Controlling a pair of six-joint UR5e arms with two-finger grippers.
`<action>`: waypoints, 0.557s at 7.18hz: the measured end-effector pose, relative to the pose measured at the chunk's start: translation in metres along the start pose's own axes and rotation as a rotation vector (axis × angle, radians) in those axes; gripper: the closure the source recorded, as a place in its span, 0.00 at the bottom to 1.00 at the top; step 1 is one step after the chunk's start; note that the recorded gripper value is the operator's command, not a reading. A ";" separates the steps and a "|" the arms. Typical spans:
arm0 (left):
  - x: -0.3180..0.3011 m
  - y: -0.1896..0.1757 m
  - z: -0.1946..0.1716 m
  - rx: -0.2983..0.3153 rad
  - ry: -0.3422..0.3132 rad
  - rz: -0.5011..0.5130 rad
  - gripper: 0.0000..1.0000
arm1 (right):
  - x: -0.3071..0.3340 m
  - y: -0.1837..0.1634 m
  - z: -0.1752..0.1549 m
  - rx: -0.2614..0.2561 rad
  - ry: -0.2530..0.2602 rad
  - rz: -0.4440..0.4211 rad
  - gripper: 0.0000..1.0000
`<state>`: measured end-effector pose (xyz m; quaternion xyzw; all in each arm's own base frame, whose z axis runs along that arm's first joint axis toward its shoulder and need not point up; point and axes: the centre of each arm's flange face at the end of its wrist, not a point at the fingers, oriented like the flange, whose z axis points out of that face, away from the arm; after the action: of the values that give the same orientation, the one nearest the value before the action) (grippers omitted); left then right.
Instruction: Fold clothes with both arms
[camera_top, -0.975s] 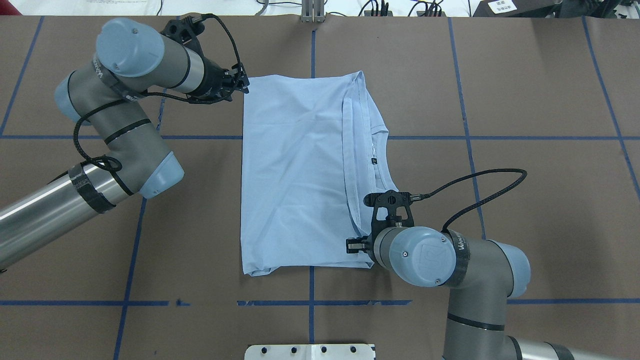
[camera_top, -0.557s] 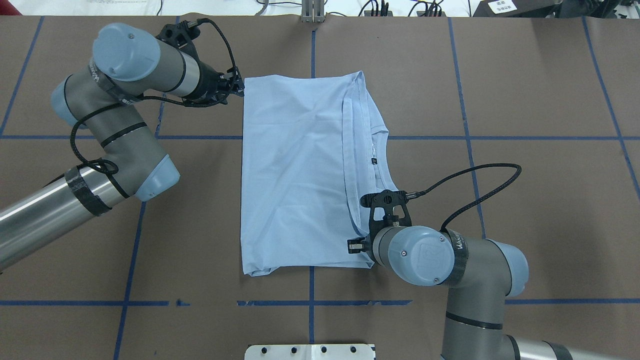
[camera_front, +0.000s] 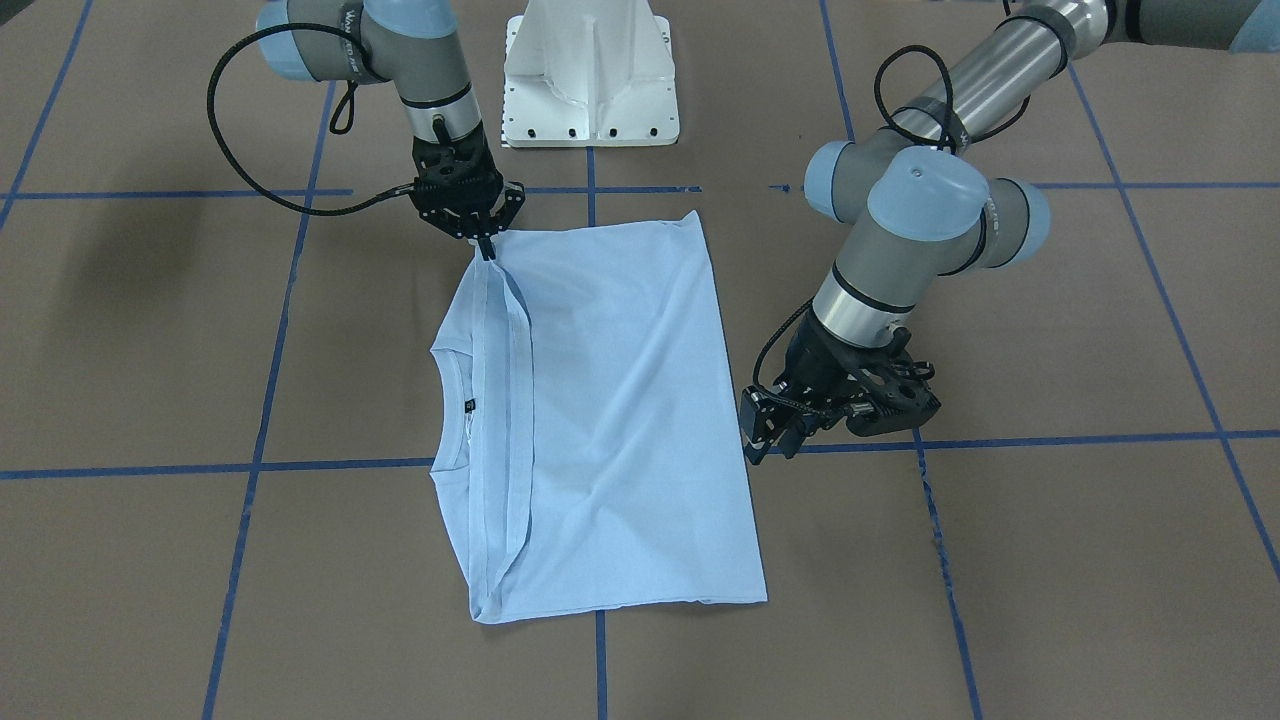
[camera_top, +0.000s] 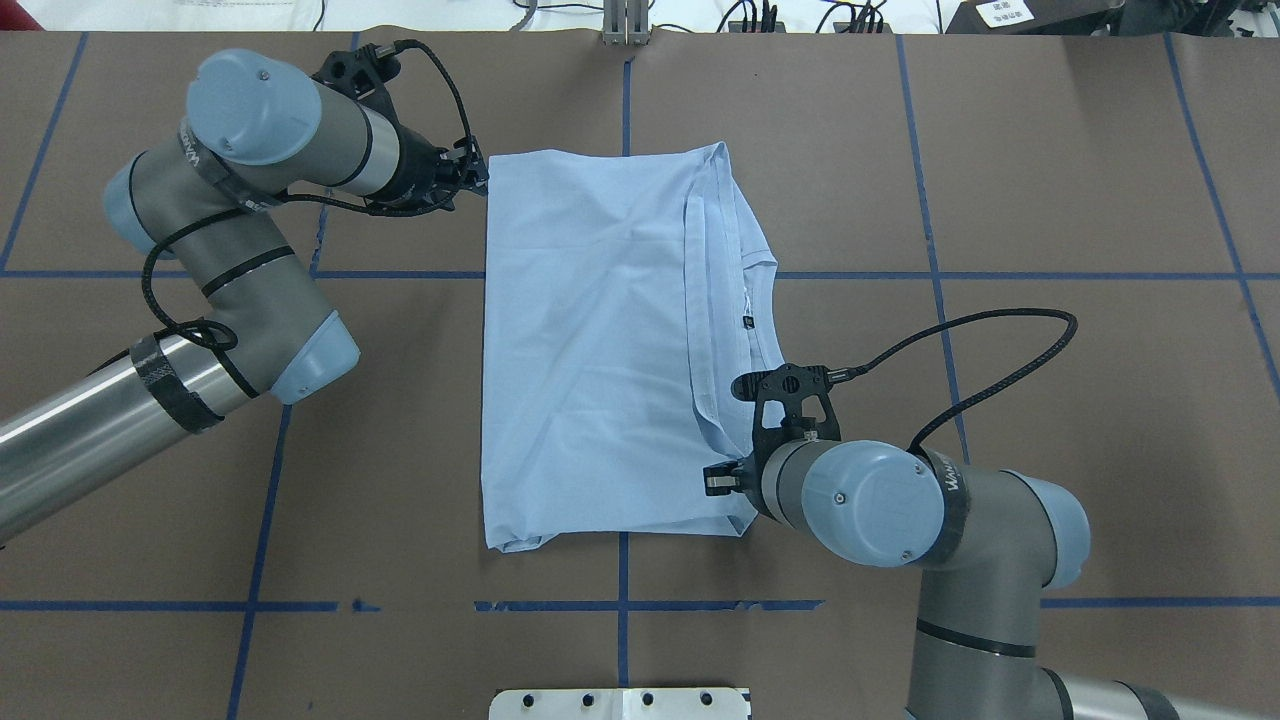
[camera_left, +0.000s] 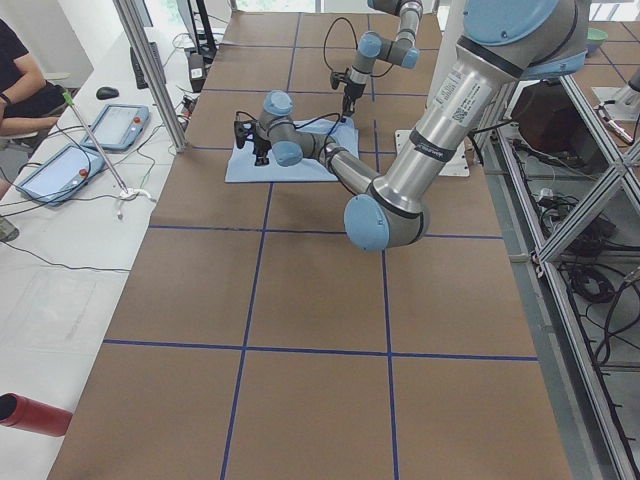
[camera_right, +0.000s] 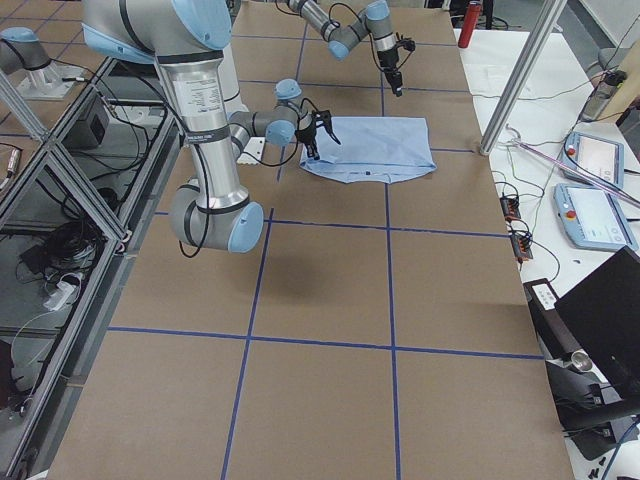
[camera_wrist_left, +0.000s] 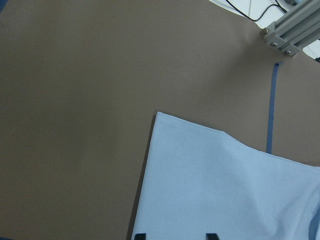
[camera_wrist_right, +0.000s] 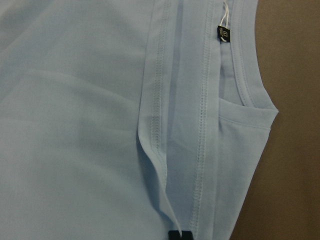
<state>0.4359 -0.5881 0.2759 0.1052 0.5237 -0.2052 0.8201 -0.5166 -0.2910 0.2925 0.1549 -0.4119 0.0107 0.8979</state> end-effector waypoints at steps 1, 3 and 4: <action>0.001 0.000 0.000 0.001 0.001 -0.001 0.50 | 0.009 0.022 0.000 0.002 0.015 0.033 0.97; 0.002 -0.001 -0.001 0.025 -0.001 -0.002 0.50 | 0.009 0.052 -0.007 0.001 0.010 0.100 0.51; 0.003 -0.001 -0.001 0.032 -0.001 -0.003 0.50 | 0.007 0.056 -0.010 -0.004 0.003 0.111 0.45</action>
<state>0.4356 -0.5897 0.2731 0.1173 0.5200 -0.2146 0.8184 -0.5126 -0.2356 0.3070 0.1301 -0.4186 0.0601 0.8968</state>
